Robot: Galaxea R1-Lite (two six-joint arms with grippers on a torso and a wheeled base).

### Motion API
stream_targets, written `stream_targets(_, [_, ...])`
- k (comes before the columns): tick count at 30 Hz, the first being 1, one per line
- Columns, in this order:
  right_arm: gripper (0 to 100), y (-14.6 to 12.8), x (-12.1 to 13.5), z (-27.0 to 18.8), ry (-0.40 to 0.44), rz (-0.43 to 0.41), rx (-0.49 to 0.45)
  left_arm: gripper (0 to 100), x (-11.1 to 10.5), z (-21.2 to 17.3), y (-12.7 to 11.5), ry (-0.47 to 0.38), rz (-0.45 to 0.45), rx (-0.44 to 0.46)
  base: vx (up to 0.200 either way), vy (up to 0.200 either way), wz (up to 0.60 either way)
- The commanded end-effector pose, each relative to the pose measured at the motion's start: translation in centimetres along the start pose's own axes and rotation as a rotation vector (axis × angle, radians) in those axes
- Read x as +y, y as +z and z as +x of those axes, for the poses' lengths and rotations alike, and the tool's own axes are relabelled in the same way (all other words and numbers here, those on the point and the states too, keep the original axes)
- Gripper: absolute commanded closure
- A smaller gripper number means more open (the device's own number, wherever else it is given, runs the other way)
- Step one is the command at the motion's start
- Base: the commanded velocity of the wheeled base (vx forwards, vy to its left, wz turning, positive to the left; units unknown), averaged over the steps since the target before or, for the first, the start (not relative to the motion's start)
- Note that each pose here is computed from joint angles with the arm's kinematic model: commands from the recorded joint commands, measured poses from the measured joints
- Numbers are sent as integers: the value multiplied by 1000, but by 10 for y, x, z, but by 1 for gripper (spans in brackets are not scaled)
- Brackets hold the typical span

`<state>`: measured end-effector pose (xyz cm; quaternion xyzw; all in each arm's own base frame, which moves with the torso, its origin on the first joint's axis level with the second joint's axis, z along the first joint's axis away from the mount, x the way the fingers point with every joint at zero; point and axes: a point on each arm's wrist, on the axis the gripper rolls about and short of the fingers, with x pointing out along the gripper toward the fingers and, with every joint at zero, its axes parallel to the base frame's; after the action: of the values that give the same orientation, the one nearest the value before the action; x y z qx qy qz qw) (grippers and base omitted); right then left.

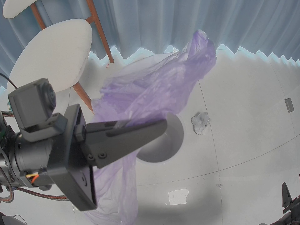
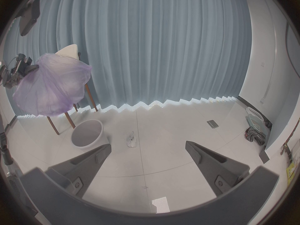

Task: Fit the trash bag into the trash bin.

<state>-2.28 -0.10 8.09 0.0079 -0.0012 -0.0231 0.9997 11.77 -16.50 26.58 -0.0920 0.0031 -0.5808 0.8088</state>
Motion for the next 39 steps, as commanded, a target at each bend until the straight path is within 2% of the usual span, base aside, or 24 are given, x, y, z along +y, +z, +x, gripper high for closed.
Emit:
stream_targets(1, [0,-5,0,0,0,1,1,100,5,0,-3,31,-4,10,0,0,0])
stream_targets(11, [0,-5,0,0,0,0,1,100,27,-14,-26,142,-25,67,0,0,0])
stream_targets(23, [0,-5,0,0,0,0,1,100,30,-6,-22,133,-12,36,0,0,0])
stream_targets(30, [0,-5,0,0,0,1,1,100,17,6,-27,57,-22,54,0,0,0])
stream_targets(39, [0,-5,0,0,0,1,1,100,23,28,-31,37,-26,-5,0,0,0])
